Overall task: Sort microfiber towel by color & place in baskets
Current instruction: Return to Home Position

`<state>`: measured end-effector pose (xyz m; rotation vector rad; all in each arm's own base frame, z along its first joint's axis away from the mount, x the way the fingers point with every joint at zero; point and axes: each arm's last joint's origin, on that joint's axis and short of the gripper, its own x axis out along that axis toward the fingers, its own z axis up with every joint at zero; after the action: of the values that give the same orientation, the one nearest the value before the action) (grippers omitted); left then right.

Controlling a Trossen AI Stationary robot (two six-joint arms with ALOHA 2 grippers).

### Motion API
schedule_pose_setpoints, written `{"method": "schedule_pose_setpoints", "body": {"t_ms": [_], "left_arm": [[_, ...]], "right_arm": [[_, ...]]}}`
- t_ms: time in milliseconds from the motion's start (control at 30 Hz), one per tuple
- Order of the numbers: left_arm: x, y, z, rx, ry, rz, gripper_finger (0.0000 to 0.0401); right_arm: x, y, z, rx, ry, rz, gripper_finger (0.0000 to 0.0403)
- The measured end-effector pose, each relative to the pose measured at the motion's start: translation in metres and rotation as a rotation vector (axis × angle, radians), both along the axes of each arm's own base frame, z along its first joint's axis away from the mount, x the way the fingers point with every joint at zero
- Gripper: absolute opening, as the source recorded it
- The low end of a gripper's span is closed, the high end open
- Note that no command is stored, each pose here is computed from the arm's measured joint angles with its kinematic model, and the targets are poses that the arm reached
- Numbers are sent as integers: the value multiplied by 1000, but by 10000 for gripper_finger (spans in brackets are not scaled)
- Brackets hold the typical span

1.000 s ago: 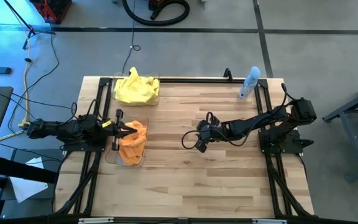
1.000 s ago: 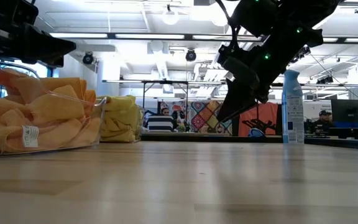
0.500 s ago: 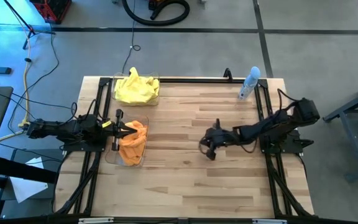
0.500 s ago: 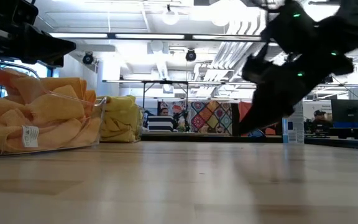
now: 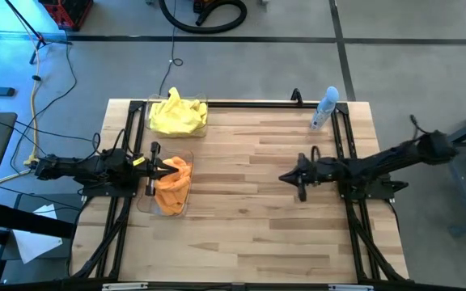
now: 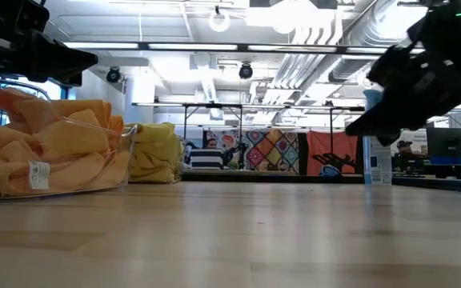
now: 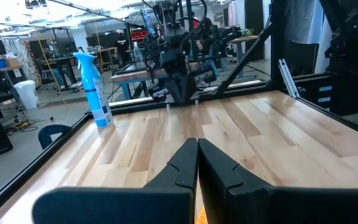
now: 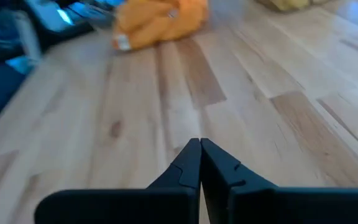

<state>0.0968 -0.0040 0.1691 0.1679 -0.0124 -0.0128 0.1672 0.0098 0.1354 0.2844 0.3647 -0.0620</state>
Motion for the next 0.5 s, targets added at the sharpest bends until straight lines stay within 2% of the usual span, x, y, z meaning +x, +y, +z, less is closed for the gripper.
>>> {"method": "schedule_pose_setpoints", "body": {"t_ms": [167, 500], "left_arm": [[0, 0, 0, 0, 0, 0, 0], [0, 0, 0, 0, 0, -1, 0]], "right_arm": [[-23, -2, 2, -10, -116, 21, 0], [-45, -3, 16, -4, -177, 25, 0]]}}
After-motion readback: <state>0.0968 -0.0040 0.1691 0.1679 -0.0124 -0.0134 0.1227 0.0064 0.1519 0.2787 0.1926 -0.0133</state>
